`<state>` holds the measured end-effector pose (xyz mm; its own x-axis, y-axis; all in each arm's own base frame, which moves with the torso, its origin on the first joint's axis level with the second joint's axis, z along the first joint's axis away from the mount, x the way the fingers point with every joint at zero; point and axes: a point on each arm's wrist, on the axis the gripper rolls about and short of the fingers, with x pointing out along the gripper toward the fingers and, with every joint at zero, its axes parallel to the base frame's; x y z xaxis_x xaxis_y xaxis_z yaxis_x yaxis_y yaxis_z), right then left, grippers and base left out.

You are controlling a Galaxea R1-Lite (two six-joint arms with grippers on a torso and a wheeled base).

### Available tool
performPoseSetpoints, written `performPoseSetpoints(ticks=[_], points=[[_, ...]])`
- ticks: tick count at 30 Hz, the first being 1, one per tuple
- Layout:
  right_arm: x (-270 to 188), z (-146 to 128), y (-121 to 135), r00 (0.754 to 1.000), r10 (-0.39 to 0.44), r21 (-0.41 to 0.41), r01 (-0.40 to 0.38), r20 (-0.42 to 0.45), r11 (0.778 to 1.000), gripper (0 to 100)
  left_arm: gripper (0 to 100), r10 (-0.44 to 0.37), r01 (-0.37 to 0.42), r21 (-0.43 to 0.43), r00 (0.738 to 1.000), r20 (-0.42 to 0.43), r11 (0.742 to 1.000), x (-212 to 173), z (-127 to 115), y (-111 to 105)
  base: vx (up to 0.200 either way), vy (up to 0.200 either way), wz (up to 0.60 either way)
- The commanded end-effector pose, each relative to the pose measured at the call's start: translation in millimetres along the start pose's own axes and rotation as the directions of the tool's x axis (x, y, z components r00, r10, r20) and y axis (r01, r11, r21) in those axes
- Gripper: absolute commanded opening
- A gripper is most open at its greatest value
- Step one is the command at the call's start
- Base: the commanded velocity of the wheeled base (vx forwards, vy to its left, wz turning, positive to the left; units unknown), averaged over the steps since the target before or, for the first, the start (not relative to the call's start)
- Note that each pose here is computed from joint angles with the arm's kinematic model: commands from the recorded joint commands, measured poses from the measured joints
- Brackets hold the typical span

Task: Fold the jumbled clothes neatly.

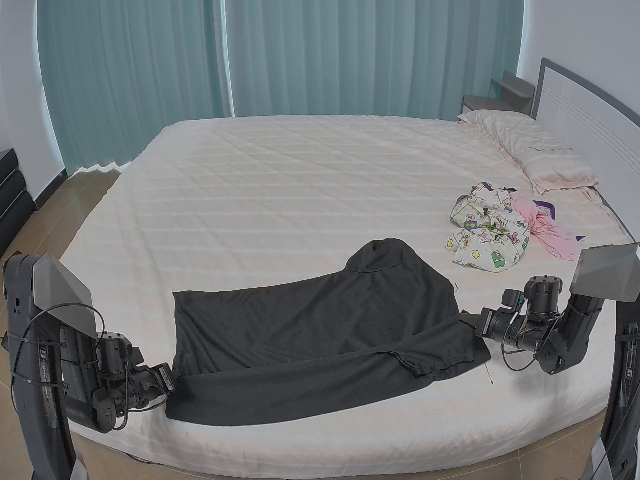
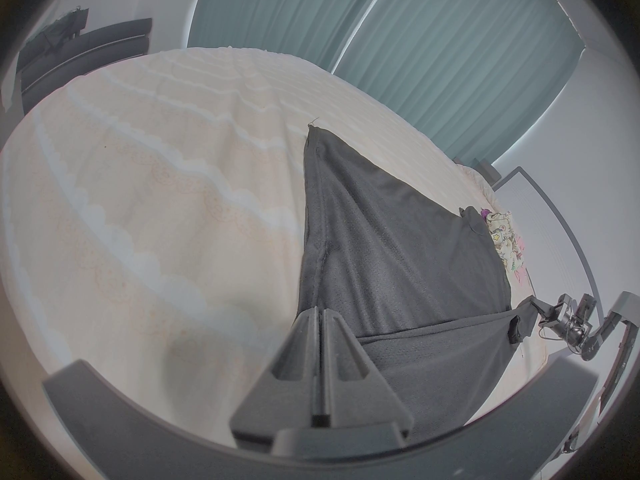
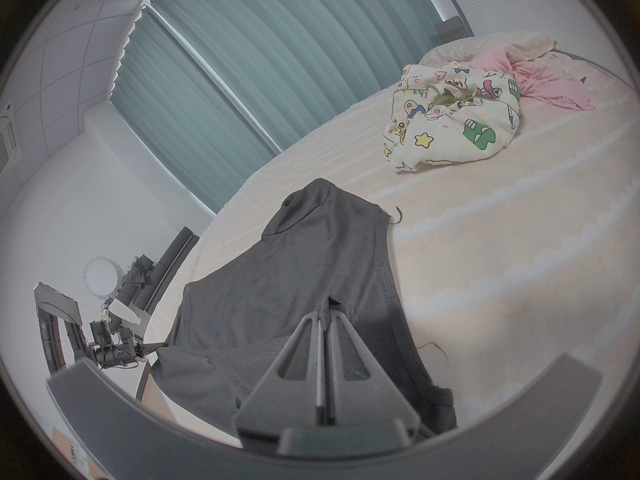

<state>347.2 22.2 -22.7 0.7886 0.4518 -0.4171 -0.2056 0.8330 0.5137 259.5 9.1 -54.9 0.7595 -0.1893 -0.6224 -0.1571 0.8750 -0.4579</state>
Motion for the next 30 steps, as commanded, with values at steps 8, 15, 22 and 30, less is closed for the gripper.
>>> performPoseSetpoints(ticks=[8, 15, 22, 30], points=[[13, -11, -10, 1.000, -0.024, 0.009, 0.024, -0.017, 1.000, 0, 0, 0.006, -0.006, -0.005, 1.000, -0.013, 1.000, 7, -3, 3, 0.000, 0.000, 0.00], [15, -14, -11, 0.999, -0.025, 0.011, 0.025, -0.023, 1.000, 100, 0, 0.017, -0.017, -0.002, 1.000, -0.011, 1.000, 9, -4, 3, 0.000, 0.000, 0.00], [15, -12, -11, 1.000, -0.022, 0.010, 0.022, -0.016, 1.000, 100, 100, 0.026, -0.026, -0.009, 1.000, -0.009, 1.000, 10, -5, 4, 0.000, 0.000, 0.00], [-8, 8, -11, 0.995, -0.072, 0.112, 0.064, 0.073, 0.992, 100, 100, 0.013, -0.005, -0.117, 0.998, 0.061, 0.993, -1, 8, 2, 0.000, 0.000, 0.00]])
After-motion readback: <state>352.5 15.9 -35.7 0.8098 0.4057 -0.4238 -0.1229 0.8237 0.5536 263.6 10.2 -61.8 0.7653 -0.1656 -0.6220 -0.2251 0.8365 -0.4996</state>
